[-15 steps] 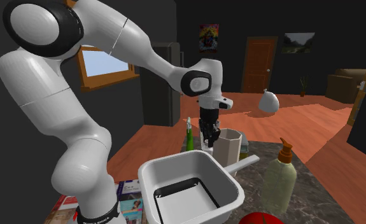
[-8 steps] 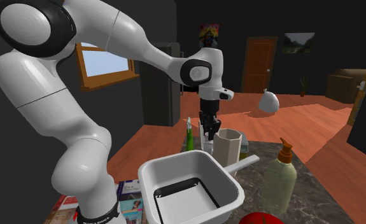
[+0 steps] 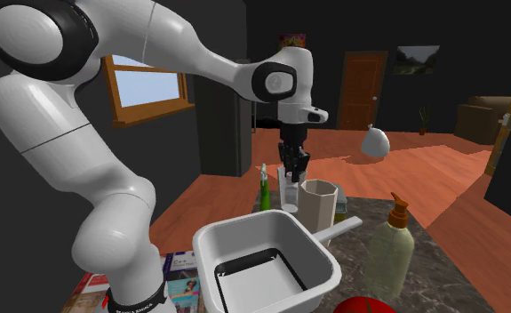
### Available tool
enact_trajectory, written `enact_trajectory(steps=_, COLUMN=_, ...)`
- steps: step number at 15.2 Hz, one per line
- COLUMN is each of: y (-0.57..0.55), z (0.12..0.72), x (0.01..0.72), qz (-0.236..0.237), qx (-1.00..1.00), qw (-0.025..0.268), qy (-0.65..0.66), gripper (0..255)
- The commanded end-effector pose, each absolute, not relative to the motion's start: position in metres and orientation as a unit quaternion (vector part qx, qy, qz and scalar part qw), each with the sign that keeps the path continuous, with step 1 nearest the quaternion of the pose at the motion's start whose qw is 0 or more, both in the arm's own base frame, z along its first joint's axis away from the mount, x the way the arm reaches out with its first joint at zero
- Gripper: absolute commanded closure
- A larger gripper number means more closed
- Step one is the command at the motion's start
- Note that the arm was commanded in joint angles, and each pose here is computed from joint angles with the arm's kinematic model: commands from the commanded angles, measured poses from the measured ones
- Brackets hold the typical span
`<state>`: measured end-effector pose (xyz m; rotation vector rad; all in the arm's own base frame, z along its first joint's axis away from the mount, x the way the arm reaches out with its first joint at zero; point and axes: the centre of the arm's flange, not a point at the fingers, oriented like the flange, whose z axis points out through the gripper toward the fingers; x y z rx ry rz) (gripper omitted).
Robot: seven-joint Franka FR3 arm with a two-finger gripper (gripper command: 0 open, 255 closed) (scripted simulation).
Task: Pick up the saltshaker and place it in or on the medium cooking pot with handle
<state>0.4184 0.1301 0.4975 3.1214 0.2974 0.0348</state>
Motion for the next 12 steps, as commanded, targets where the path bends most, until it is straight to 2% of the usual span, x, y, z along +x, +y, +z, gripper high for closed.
enact_trajectory(steps=1, y=0.130, z=0.508, x=0.419, qz=0.011, qx=0.995, qw=0.003, qy=0.095, gripper=255)
enact_trajectory(steps=12, y=0.130, z=0.566, x=0.419, qz=0.011, qx=0.995, qw=0.003, qy=0.095, gripper=255)
